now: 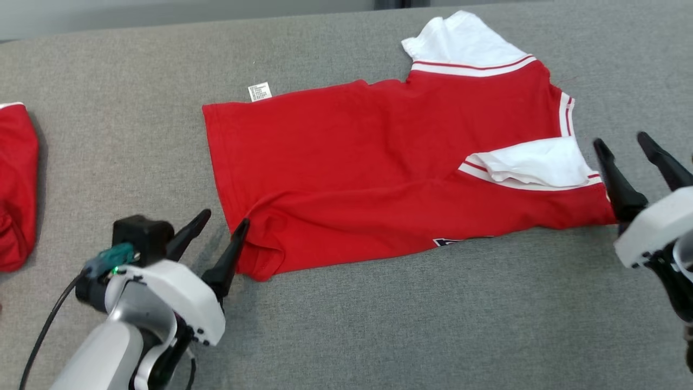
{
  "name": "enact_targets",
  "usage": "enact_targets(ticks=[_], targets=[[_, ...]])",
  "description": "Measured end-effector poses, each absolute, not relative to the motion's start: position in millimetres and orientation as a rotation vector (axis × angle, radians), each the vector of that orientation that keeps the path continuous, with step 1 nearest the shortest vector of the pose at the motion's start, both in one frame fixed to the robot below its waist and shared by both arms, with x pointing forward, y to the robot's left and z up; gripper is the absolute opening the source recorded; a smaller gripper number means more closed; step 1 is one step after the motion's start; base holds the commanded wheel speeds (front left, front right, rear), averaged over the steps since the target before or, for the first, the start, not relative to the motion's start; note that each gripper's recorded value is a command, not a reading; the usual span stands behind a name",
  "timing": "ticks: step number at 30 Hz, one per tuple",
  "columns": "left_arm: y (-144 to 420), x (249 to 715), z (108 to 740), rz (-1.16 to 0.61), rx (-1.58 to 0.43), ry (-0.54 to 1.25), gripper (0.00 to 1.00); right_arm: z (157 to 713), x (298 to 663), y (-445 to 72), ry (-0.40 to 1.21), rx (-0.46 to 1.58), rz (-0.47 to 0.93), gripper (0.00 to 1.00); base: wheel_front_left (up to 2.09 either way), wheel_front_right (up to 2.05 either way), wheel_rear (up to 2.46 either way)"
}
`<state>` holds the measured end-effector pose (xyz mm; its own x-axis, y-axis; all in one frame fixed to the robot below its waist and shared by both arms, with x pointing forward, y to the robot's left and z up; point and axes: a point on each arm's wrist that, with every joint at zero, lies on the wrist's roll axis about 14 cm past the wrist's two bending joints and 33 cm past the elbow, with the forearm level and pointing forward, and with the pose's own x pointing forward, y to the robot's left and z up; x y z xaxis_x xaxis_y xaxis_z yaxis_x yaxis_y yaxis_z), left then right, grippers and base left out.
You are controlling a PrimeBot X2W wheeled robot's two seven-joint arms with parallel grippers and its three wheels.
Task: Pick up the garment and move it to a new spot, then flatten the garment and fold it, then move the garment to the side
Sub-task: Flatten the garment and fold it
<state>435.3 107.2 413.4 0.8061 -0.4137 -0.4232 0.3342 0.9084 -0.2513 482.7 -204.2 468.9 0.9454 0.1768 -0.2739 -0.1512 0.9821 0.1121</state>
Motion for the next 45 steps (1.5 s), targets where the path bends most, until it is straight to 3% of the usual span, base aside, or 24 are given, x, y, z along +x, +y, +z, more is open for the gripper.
enact_targets(ticks=[7,18,24,25,26,27,37,45], targets=[[80.9,404.1,420.1,-0.417,-0.311,0.548,1.00,446.6,448.9,-231.1,0.477,-0.043,0.129,1.00,0.00,0.00,0.00],[77.2,402.6,373.4,-0.392,-0.289,0.741,1.00,375.5,448.1,-232.5,0.773,-0.121,0.113,1.00,0.00,0.00,0.00],[82.2,402.2,363.1,-0.379,-0.287,0.773,1.00,362.0,454.9,-226.6,0.812,-0.111,0.130,1.00,0.00,0.00,0.00],[83.5,402.3,361.9,-0.375,-0.286,0.774,1.00,360.2,454.5,-225.2,0.819,-0.101,0.133,0.75,0.00,0.00,0.00],[83.7,402.3,360.9,-0.372,-0.291,0.778,0.67,358.9,454.2,-224.3,0.828,-0.094,0.136,0.38,0.00,0.00,0.00],[84.2,402.3,359.9,-0.371,-0.293,0.781,0.00,357.9,453.9,-222.8,0.835,-0.083,0.141,0.00,0.00,0.00,0.00],[100.0,389.6,360.6,-0.410,-0.351,0.847,0.00,368.5,443.3,-221.5,0.851,0.017,0.163,0.00,0.00,0.00,0.00],[106.2,345.5,391.3,-0.518,-0.350,0.872,0.00,394.6,401.5,-250.3,0.911,0.027,0.161,0.00,0.00,0.00,0.00]])
